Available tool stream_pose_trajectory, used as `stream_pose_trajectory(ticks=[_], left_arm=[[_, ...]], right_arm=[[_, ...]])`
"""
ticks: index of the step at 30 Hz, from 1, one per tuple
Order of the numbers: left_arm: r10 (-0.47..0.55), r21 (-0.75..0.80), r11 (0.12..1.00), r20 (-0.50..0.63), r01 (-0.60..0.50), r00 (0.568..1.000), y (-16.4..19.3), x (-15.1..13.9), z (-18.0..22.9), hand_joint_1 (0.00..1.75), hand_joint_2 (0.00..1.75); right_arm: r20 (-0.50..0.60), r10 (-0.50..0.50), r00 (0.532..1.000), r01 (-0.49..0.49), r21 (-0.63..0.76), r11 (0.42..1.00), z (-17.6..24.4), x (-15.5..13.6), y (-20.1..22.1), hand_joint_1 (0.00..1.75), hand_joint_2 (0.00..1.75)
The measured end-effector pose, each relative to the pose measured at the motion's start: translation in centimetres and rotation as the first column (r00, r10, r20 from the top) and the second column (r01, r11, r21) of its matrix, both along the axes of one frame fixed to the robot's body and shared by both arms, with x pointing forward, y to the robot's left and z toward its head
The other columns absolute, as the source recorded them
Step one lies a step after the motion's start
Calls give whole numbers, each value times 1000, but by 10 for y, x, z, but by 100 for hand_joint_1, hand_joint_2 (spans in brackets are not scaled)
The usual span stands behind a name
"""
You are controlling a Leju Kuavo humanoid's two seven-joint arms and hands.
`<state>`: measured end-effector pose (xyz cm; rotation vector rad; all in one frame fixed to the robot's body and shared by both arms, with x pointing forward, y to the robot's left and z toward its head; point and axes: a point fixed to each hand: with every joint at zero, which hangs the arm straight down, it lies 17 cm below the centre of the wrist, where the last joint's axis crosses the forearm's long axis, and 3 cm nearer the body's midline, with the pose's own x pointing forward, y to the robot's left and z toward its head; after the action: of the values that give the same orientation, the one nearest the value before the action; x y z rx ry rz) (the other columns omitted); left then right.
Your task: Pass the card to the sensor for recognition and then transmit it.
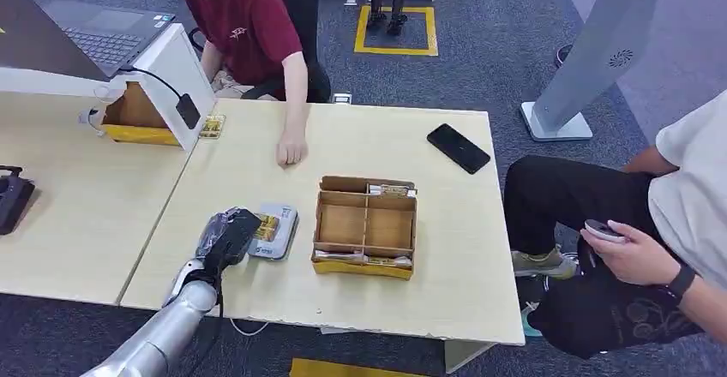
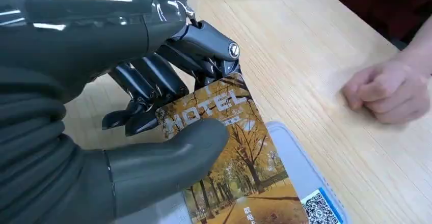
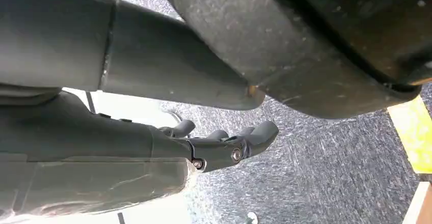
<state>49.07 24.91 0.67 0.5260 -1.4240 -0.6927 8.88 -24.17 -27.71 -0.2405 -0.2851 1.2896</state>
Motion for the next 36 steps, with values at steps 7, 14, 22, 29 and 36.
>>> stream_pose_trajectory(ticks=[7,14,22,29,36], left_arm=[[-39,-259,965,-20,32,999,-18,-6,6,175,175],[100,-644,761,3,-75,995,-11,-2,48,175,175],[313,-648,759,281,-61,907,27,13,129,175,175],[302,-387,916,505,-100,808,36,19,168,175,175],[282,-257,953,576,-157,767,47,28,175,175,175]], right_arm=[[4,0,1000,0,1,1000,0,0,0,0,0],[7,0,1000,0,1,1000,0,0,0,0,0],[10,27,1000,-27,0,1000,0,2,0,0,0],[10,66,998,-66,4,998,1,5,0,0,0],[12,82,997,-82,4,997,1,7,0,0,0]])
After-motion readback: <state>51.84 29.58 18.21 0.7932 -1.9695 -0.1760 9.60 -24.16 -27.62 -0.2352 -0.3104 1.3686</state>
